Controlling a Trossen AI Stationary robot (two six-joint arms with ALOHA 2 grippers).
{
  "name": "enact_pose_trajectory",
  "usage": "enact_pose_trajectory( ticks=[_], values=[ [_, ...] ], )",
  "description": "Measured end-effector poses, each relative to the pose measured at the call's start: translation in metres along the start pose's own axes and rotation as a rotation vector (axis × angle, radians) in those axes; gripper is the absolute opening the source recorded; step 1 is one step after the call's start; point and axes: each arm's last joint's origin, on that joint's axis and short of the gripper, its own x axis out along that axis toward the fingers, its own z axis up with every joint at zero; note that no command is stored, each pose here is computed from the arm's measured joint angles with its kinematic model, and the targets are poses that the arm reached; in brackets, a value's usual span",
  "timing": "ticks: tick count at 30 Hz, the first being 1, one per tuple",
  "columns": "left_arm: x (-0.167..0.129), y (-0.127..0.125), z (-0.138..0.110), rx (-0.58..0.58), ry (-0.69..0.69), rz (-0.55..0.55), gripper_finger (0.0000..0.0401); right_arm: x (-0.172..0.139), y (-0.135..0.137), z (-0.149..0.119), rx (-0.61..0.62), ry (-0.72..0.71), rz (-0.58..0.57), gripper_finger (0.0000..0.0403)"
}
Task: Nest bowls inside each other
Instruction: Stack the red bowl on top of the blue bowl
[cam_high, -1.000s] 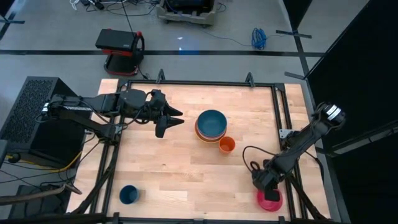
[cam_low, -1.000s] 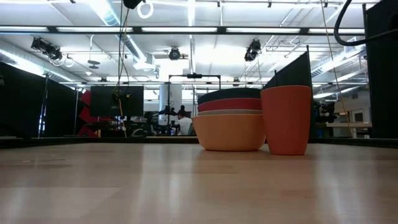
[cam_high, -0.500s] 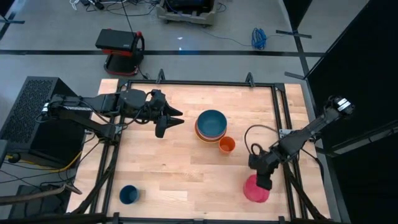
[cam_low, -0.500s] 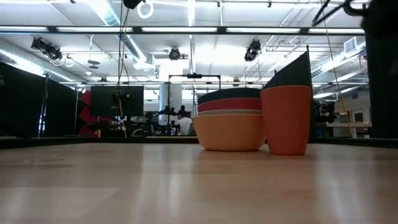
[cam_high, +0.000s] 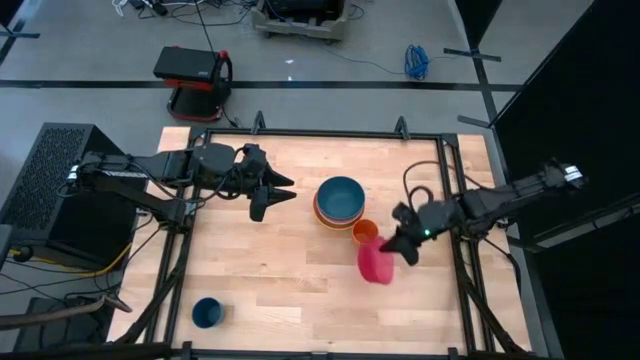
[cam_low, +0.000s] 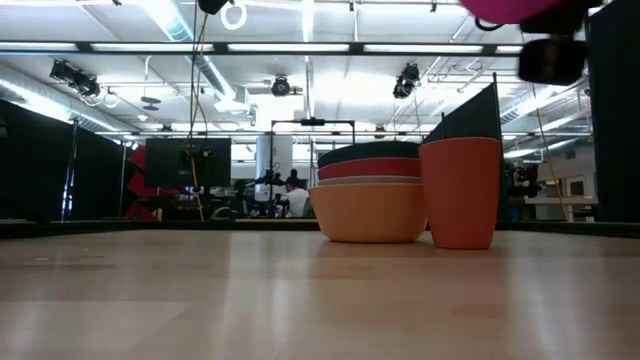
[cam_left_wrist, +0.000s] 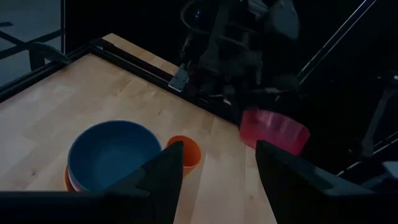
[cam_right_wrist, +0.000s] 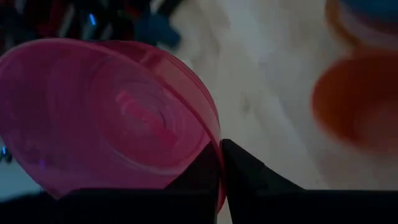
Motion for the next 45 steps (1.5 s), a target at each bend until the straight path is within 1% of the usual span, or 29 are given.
enact_pose_trajectory(
  ticks=[11, 18, 23, 34, 40, 45],
  values=[
    [0.000, 0.000, 0.000, 0.002, 0.000, 0.000, 0.0188, -0.024, -0.019, 0.058, 0.000, -0.358, 0.048, 0.0000],
    [0.000, 0.000, 0.000, 0.002, 0.000, 0.000, 0.0188, -0.037, -0.037, 0.080, 0.011, -0.444, 0.042, 0.0000],
    [0.000, 0.000, 0.000, 0.002, 0.000, 0.000, 0.0188, -0.042, -0.041, 0.096, -0.007, -0.509, 0.090, 0.0000],
    [0.000, 0.000, 0.000, -0.014, 0.001, 0.001, 0.0188, -0.039, -0.048, 0.135, -0.073, -0.317, -0.129, 0.0000],
    [0.000, 0.000, 0.000, -0.022, 0.001, 0.001, 0.0188, -0.039, -0.055, 0.155, -0.096, -0.197, -0.216, 0.0000],
    [0.000, 0.000, 0.000, -0.023, 0.000, 0.001, 0.0188, -0.044, -0.059, 0.173, -0.104, -0.137, -0.279, 0.0000]
  ],
)
